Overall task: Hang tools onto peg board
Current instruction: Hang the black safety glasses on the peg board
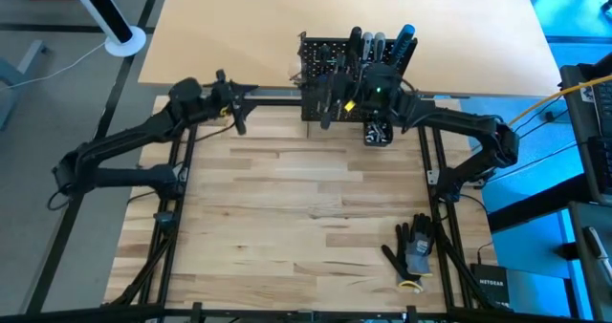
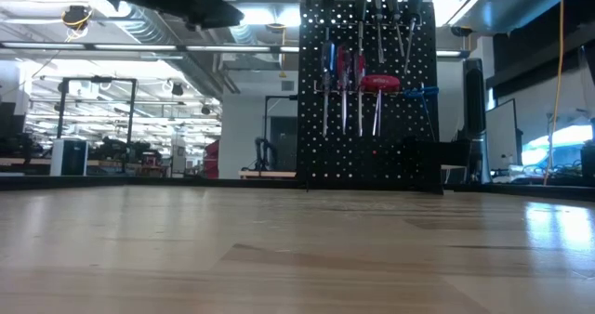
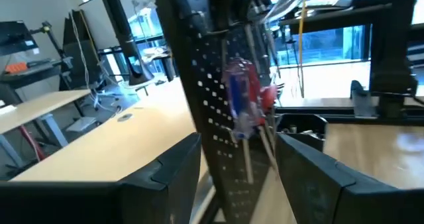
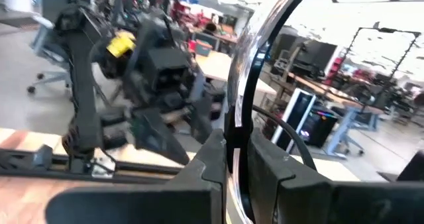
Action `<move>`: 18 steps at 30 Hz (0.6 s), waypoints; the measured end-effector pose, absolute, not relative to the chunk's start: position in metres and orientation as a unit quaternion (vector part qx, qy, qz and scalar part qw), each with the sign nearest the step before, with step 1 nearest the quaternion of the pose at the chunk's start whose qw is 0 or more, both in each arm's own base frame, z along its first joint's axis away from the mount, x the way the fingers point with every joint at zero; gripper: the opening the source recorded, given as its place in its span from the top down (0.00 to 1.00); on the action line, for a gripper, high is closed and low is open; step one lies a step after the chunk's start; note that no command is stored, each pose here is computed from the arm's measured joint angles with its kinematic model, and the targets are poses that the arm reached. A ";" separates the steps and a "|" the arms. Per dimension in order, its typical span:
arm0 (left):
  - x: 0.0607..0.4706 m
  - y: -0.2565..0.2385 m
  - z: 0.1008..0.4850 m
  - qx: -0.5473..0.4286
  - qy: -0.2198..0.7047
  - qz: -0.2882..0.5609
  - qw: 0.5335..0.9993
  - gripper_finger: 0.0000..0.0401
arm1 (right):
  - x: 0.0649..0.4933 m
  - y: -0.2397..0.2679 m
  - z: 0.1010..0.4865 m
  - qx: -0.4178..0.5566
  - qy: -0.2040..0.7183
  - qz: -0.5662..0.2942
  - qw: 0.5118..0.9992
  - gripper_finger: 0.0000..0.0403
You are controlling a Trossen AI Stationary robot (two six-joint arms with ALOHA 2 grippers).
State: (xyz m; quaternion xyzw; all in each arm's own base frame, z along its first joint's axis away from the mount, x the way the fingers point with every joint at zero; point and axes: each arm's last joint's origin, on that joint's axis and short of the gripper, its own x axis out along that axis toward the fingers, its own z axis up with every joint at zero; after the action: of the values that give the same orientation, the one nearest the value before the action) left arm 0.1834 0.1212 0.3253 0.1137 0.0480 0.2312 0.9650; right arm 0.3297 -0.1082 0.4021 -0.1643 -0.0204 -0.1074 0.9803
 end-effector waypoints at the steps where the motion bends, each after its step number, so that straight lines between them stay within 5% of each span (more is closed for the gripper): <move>1: 0.186 0.126 0.327 0.114 0.050 0.232 0.965 0.54 | 0.328 -0.112 0.405 -0.163 -0.026 -0.103 0.981 0.91; 9: 0.198 0.163 0.341 0.118 0.060 0.264 0.955 0.54 | 0.320 -0.133 0.405 -0.138 -0.021 -0.115 0.984 0.91; 18: 0.210 0.207 0.352 0.108 0.055 0.199 0.973 0.54 | 0.315 -0.152 0.397 -0.097 0.008 -0.167 0.981 0.91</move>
State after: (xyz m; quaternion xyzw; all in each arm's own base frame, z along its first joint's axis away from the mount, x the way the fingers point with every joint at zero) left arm 0.2104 0.2068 0.3524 0.1077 0.0547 0.1990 0.9725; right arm 0.3149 -0.1517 0.3972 -0.0974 0.0084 -0.1669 0.9811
